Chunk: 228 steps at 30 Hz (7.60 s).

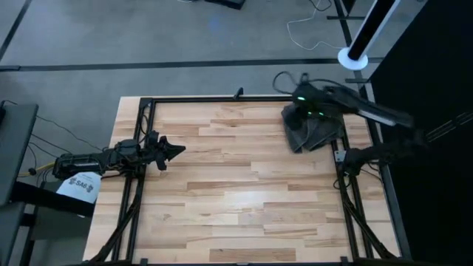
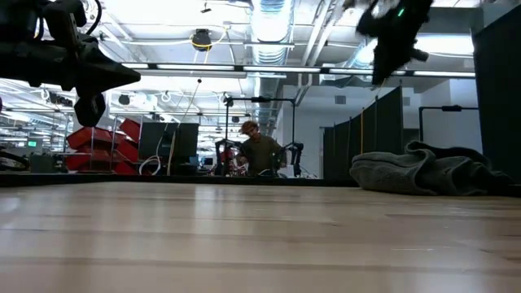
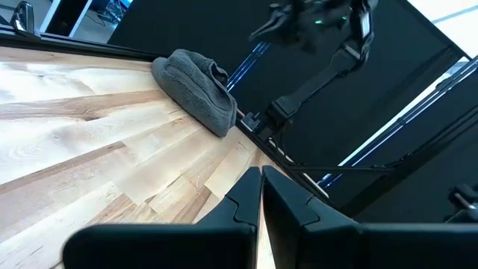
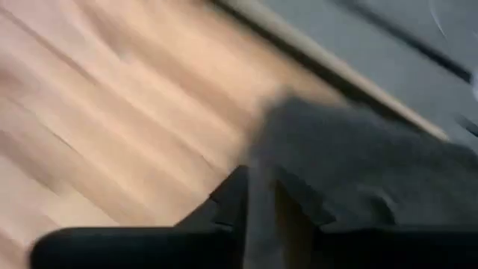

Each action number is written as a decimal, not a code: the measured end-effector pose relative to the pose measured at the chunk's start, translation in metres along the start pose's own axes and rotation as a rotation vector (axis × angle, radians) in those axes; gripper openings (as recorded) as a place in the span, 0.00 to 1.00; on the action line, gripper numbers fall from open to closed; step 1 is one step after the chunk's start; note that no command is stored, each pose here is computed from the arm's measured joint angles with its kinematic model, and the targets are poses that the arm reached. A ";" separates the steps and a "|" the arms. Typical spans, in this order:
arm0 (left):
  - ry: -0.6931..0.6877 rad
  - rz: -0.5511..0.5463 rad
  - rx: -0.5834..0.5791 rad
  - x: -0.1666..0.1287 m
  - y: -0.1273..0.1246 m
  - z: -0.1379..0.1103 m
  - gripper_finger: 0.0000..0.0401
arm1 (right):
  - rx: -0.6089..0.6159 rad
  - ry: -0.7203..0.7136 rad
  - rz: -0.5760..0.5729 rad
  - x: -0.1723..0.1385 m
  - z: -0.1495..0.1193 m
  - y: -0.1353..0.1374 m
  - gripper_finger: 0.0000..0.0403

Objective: Roll towel
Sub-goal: Roll the black towel

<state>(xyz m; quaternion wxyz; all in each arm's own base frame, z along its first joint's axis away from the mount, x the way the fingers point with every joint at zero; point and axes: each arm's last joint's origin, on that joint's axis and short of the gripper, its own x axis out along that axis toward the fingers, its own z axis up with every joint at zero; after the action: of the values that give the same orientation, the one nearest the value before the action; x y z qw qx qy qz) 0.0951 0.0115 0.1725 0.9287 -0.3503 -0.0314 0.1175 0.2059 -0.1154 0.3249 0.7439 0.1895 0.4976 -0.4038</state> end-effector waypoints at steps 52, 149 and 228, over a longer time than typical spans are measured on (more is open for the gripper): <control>-0.029 0.026 0.082 -0.004 -0.023 0.029 0.00 | -0.209 0.279 0.794 0.107 0.041 0.099 0.13; 0.235 0.120 0.049 0.005 -0.012 0.009 0.00 | -0.792 0.079 0.282 0.062 -0.039 0.185 0.00; 0.343 -0.076 0.882 0.102 -0.052 0.033 0.54 | -0.345 -0.371 1.109 -0.144 0.053 0.196 0.00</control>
<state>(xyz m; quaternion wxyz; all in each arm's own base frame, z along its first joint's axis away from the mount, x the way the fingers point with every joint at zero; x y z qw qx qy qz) 0.1993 0.0192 0.2289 0.9842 0.0645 0.1626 0.0258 0.3659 0.0255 0.4528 0.9375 0.2239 0.2452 0.1040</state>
